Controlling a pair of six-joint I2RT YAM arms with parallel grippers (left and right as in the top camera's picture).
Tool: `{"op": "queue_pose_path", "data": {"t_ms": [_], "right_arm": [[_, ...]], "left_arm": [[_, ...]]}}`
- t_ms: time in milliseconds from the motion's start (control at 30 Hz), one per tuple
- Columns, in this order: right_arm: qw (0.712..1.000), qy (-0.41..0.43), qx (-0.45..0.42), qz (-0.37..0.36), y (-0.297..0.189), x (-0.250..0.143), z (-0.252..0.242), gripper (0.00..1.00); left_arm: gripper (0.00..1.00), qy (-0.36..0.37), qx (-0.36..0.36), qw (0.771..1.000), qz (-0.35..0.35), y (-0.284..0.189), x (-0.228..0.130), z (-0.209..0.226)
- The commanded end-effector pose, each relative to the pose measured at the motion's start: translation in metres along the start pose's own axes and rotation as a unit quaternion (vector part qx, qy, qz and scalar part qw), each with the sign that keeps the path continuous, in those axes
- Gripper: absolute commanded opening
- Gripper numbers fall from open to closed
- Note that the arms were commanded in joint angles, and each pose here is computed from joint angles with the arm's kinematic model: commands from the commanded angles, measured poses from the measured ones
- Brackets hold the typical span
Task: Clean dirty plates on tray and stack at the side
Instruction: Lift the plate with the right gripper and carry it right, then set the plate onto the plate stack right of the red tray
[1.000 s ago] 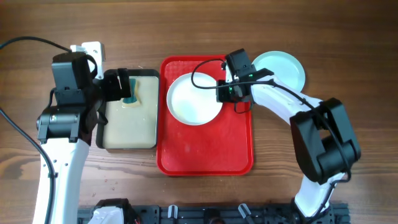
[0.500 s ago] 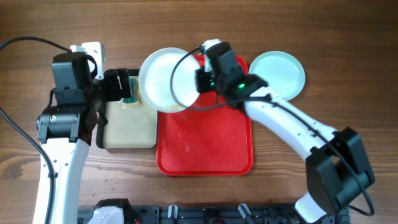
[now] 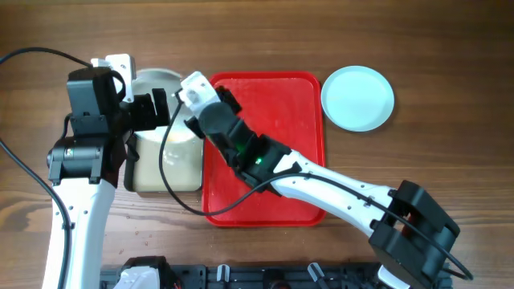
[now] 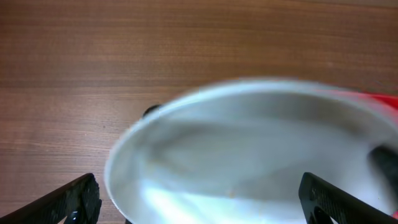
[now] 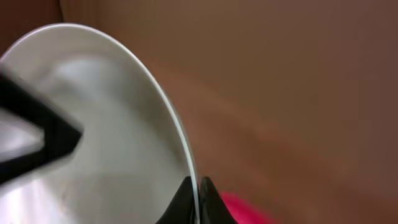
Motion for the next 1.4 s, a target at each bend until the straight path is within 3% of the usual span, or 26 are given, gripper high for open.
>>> {"op": "queue_pose_path", "data": {"t_ms": [0,200,600,800,967,1067,1200,1367], "right_arm": [[0.984,-0.164,-0.047,-0.040,0.002,0.024,-0.013,0.04],[0.949,-0.285,-0.055,-0.122,-0.004,0.057,-0.011,0.04],[0.949,-0.273,-0.080,-0.138,-0.007,0.066,-0.018,0.04],[0.989,-0.096,-0.046,-0.107,0.000,0.048,-0.020,0.04],[0.996,0.086,0.021,0.005,0.016,-0.008,-0.023,0.04],[0.975,0.194,0.073,0.085,0.019,-0.045,-0.025,0.04],[0.937,0.289,0.070,0.184,0.019,-0.094,-0.057,0.04],[0.889,0.375,0.129,0.229,0.012,-0.136,-0.122,0.04]], "left_arm": [[1.00,-0.006,-0.004,1.000,-0.003,-0.001,0.002,0.000],[1.00,-0.006,-0.004,1.000,-0.003,-0.001,0.002,0.000],[1.00,-0.006,-0.004,1.000,-0.003,-0.001,0.002,0.000],[1.00,-0.006,-0.004,1.000,-0.003,-0.001,0.002,0.000],[1.00,-0.006,-0.004,1.000,-0.003,-0.001,0.002,0.000],[1.00,-0.006,-0.004,1.000,-0.003,-0.001,0.002,0.000],[1.00,-0.006,-0.004,1.000,-0.003,-0.001,0.002,0.000],[1.00,-0.006,-0.004,1.000,-0.003,-0.001,0.002,0.000]]}}
Point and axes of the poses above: each gripper's point midway between its finger pads, its own y axis out along the fingers, its own z axis along the line the jaws close on, x = y × z, the point moved 4 cm from there along -y, back along the fingers, and after that the axes turned 7 degrees about -y, right-handed, at the moved point
